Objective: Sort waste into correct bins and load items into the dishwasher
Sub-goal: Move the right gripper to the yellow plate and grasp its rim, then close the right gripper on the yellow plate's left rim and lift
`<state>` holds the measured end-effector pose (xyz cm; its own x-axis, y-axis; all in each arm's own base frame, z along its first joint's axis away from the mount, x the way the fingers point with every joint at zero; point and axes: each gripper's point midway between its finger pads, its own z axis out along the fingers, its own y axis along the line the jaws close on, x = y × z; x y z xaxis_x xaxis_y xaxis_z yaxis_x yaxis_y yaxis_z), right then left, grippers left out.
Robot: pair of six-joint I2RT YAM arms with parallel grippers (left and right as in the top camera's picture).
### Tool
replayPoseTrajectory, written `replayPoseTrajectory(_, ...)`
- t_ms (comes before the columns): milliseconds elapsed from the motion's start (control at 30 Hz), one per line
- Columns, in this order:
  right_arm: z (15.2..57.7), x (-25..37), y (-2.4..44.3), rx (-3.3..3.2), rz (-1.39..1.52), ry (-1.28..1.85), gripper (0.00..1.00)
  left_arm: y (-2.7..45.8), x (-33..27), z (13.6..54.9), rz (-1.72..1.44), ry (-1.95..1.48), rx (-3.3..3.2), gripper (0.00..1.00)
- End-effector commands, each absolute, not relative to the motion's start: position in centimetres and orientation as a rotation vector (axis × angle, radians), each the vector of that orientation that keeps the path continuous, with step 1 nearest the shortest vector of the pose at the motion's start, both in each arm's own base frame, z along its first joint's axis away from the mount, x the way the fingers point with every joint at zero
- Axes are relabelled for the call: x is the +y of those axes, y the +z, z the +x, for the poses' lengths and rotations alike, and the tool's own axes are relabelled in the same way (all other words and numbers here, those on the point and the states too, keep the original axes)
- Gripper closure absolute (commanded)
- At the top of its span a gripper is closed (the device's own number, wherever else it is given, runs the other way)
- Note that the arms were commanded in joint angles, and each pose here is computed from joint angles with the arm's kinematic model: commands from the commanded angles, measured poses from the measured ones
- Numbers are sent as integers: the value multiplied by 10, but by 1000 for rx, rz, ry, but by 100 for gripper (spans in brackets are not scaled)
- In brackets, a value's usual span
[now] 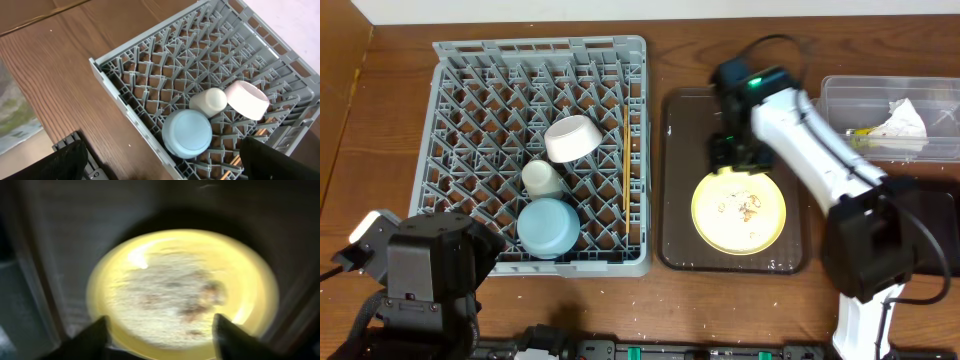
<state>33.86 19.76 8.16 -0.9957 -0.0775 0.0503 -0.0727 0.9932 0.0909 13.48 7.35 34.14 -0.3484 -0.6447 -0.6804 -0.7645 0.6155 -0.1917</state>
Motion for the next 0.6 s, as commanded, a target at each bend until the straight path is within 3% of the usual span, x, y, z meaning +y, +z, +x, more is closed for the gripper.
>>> replayPoseTrajectory(0,324,233,78,-3110,160,-133,12,344,76,133,-1120,213,2072,2)
replayPoseTrajectory(100,324,242,70,-3186,-35,-39,35,344,76,133,-1120,213,2072,2)
replayPoseTrajectory(200,320,252,55,-3227,-252,-6,48,344,76,133,-1120,213,2072,2)
replayPoseTrajectory(567,299,263,12,-3270,-334,25,60,344,76,133,-1120,213,2072,2)
